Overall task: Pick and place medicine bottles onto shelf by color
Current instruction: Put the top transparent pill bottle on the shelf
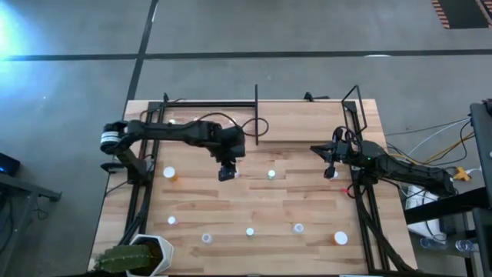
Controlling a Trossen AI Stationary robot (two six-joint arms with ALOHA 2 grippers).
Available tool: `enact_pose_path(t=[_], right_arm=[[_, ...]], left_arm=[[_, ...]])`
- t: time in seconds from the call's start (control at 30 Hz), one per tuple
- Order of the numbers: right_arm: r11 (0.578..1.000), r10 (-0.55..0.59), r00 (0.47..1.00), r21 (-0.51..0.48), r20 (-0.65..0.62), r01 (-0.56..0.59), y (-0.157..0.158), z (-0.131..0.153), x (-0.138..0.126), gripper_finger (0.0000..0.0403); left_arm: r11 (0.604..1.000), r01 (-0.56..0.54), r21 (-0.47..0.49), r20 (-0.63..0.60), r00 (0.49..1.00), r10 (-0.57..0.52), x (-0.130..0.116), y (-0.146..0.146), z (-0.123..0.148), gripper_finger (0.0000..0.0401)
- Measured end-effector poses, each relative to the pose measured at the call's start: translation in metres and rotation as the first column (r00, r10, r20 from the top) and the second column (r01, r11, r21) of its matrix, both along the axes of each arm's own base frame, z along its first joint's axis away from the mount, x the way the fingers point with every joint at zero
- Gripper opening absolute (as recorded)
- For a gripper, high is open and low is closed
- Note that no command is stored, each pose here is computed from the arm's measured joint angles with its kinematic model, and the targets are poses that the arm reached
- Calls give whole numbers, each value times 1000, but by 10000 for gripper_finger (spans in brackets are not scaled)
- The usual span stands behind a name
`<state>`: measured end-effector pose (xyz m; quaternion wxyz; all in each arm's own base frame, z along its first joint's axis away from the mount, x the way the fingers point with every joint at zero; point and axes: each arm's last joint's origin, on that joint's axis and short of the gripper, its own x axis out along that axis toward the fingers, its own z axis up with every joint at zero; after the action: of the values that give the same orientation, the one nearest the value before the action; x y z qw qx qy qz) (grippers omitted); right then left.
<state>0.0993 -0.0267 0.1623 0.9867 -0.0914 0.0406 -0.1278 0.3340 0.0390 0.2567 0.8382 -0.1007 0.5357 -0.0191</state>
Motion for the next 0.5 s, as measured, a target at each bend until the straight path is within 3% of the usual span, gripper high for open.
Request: enact_pose_path(t=[0.1,0.2,0.3,0.5], right_arm=[[1000,0,1000,-1,-1,0,0,0,0,13],[1000,0,1000,0,0,0,0,0,0,13],[1000,0,1000,0,0,0,0,0,0,13],[1000,0,1000,0,0,0,0,0,0,13]], left_arm=[[1000,-5,19,-24,1000,6,5,-2,-7,241],[993,33,110,-50,998,-27,4,-6,-14,262],[983,77,166,-59,996,-68,7,-10,-19,269],[981,99,166,-75,993,-87,14,-14,-37,270]])
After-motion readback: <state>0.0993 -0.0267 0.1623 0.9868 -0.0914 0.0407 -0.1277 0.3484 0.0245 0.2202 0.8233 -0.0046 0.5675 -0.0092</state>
